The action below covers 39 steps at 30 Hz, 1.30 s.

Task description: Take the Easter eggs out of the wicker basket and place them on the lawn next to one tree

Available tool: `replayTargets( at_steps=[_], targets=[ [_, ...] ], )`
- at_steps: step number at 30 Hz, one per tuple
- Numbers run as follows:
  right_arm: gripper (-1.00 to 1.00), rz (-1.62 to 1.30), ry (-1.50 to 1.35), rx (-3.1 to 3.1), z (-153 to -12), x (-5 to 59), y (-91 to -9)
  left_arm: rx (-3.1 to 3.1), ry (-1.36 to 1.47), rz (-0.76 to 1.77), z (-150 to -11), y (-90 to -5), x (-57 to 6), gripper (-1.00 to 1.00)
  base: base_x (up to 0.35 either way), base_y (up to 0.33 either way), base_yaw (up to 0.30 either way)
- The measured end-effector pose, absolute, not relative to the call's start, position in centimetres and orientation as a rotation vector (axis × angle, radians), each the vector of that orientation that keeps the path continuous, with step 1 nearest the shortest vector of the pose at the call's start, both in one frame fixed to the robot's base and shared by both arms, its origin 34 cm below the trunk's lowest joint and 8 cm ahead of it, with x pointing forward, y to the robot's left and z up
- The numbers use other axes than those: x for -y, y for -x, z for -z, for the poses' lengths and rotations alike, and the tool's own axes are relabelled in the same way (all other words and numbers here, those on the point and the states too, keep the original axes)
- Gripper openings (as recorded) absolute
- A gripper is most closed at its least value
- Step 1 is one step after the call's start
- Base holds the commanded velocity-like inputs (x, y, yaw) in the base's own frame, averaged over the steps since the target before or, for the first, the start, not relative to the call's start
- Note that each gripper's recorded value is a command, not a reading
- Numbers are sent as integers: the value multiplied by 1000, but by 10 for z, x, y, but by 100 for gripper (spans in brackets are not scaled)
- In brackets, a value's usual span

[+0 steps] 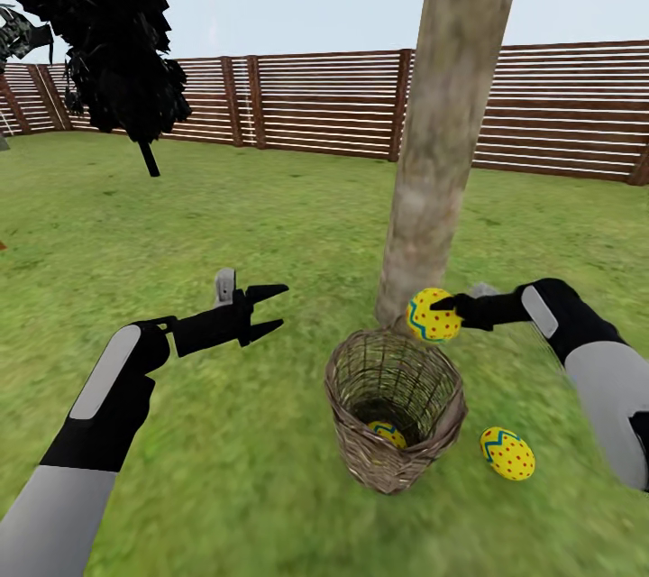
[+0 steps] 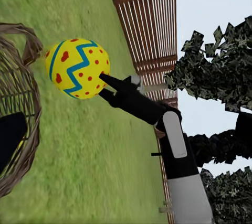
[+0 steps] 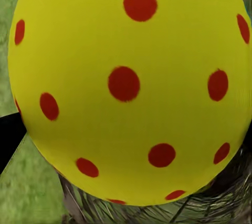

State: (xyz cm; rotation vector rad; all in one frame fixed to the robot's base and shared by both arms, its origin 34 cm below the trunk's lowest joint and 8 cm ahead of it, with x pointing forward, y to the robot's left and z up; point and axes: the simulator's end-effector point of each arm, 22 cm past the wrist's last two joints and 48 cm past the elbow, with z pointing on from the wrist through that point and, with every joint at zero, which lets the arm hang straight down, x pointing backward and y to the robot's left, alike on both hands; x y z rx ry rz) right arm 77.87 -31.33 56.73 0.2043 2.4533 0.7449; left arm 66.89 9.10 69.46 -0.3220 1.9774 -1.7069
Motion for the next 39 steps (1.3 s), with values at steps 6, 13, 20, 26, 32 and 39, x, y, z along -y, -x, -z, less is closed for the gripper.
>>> replayTargets(
  at_steps=[6,13,20,26,32,39],
  targets=[
    [-100,-766,-233,-2434,-571,340,-772,-1974,320,1708,-696,-669,-91,100,0,-131,0],
    [-100,-768,-231,-2434,-571,339,-771,-1972,319,1708,-697,-669,-91,100,0,-276,-29],
    [-100,-813,-222,-2410,-580,335,-770,-1965,314,1711,-702,-667,-92,100,0,-28,-200],
    [-100,-814,-222,-2406,-582,336,-767,-1959,308,1711,-706,-666,-92,100,0,0,-208],
    [-100,-719,-150,-2278,-595,345,-787,-1947,300,1737,-712,-662,-79,100,0,0,-208],
    [-100,-637,-97,-2175,-601,354,-796,-1945,292,1731,-716,-661,-79,100,0,0,-208]
  ],
)
